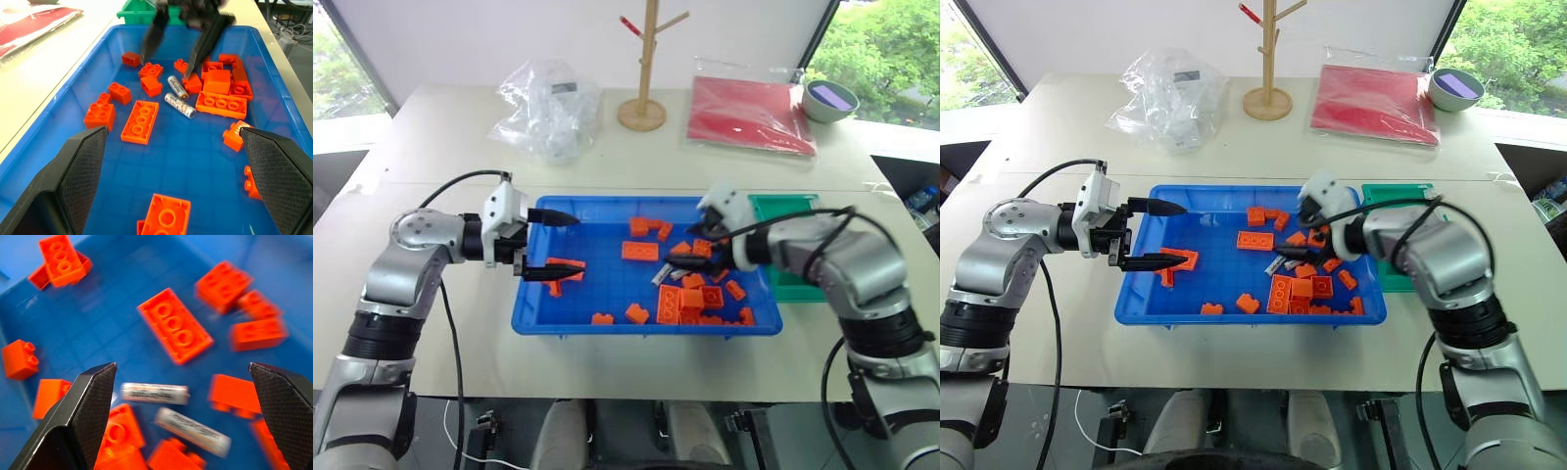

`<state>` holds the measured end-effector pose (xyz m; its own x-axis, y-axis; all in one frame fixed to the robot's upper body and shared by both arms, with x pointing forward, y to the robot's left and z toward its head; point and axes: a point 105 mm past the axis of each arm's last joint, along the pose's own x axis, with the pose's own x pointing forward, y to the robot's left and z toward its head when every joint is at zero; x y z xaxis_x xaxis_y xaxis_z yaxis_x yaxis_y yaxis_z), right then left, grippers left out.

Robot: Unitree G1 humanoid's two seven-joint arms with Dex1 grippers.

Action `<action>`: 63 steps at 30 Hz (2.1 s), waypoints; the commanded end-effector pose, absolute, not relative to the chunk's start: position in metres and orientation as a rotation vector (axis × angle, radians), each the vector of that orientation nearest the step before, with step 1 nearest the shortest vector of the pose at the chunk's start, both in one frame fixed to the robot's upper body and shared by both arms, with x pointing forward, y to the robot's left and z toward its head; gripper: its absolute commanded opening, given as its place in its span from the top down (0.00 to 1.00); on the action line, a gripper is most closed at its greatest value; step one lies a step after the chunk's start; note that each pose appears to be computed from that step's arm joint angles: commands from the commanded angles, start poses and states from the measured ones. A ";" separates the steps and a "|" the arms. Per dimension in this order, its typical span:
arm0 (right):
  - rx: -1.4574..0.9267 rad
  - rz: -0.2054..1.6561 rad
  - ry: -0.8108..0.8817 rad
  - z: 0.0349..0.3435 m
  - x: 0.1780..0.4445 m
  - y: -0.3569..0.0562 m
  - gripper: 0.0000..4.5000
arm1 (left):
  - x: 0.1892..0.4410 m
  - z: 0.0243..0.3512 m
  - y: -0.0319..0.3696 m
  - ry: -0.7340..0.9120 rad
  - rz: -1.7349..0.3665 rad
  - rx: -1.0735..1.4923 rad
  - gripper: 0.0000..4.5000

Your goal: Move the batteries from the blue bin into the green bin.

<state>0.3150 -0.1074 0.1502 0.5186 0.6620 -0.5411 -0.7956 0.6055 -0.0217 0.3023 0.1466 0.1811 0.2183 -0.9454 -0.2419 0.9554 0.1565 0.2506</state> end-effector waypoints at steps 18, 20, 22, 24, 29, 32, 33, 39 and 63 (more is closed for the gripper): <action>-0.390 0.869 0.565 0.113 0.305 -0.091 0.02 | 0.299 0.194 0.153 0.001 -1.330 0.418 0.00; -0.404 0.859 0.562 0.110 0.307 -0.093 0.02 | 0.300 0.194 0.152 -0.002 -1.329 0.420 0.00; -0.400 0.855 0.559 0.109 0.309 -0.093 0.02 | 0.301 0.195 0.152 -0.005 -1.328 0.421 0.00; -0.402 0.850 0.547 0.109 0.312 -0.091 0.13 | 0.302 0.195 0.151 -0.009 -1.327 0.423 0.00; -0.405 0.852 0.531 0.109 0.316 -0.087 0.66 | 0.303 0.196 0.150 -0.016 -1.327 0.421 0.00; -0.406 0.860 0.528 0.110 0.316 -0.086 0.99 | 0.305 0.198 0.150 -0.021 -1.323 0.421 0.00; -0.404 0.860 0.528 0.111 0.316 -0.086 0.99 | 0.306 0.199 0.150 -0.022 -1.322 0.421 0.00; -0.308 0.839 0.479 0.139 0.321 -0.091 0.99 | 0.306 0.198 0.151 -0.023 -1.321 0.420 0.00; -0.222 0.332 0.463 0.199 0.307 -0.268 0.30 | 0.311 0.194 0.145 -0.033 -1.355 0.420 0.00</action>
<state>0.3054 -0.2682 0.1839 0.8120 0.2759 -0.5142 -0.3560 0.9324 -0.0619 0.3115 0.1465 0.1869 0.2303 -0.9460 -0.2281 0.9467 0.1636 0.2774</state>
